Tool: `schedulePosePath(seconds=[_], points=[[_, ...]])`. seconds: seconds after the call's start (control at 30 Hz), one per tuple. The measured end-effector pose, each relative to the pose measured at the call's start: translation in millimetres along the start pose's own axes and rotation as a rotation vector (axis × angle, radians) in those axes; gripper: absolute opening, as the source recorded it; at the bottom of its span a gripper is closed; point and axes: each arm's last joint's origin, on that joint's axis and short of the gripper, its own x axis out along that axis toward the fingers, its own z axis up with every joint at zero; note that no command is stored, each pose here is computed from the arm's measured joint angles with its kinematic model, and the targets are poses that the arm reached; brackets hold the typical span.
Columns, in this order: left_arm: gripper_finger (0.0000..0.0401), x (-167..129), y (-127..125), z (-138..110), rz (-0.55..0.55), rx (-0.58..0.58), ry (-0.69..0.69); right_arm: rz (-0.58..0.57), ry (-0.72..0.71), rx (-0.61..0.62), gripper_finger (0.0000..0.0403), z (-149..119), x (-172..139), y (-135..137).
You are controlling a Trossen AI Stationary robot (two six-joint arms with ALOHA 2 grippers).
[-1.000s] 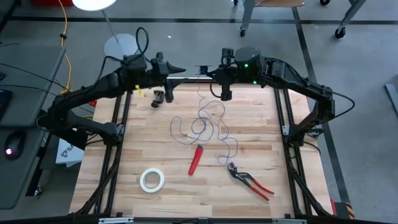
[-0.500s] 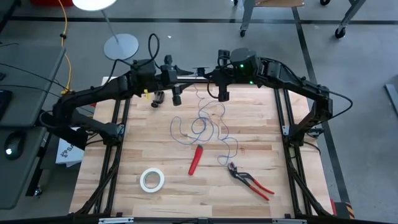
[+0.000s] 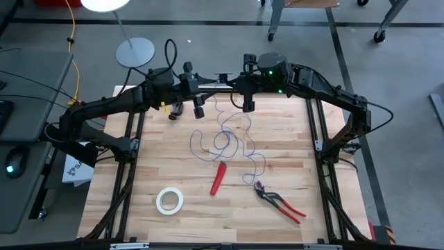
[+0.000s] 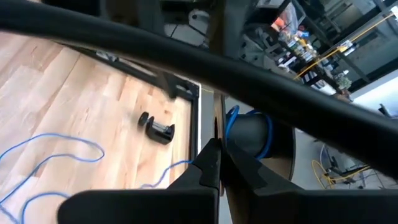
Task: Coil cords
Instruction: Uncoil the blue wire cable from the black spool
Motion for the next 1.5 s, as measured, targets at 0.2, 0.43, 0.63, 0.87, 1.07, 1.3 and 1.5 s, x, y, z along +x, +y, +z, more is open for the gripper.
schedulePosePath(seconds=[0.2,0.43,0.63,0.87,1.07,1.3,1.5], points=[[0.0102,-3.4,-2.5,-2.6,0.069,0.008,0.081,-0.007,-0.013,0.048,0.0000,1.2,0.0,-0.7],[0.0095,-39.2,18.6,-5.2,0.231,-0.006,0.205,-0.033,-0.118,0.167,0.0000,8.2,-13.9,-10.0],[0.0105,-41.4,34.1,-4.4,0.060,-0.334,0.047,0.091,-0.323,0.474,0.0000,12.0,-18.2,-25.6],[0.0121,-37.0,39.7,-1.5,-0.046,-0.550,-0.045,0.164,-0.414,0.584,0.0000,15.2,-20.9,-31.6],[0.0149,-31.5,37.6,-0.2,-0.139,-0.575,-0.078,0.208,-0.469,0.584,0.0000,19.1,-23.7,-32.5],[0.0173,-14.5,34.5,-4.4,-0.167,-0.564,-0.084,0.210,-0.468,0.584,0.0000,19.2,-23.7,-32.1],[0.0175,-11.2,34.0,-5.7,-0.166,-0.540,-0.082,0.210,-0.468,0.584,0.0000,19.2,-23.7,-32.1]])
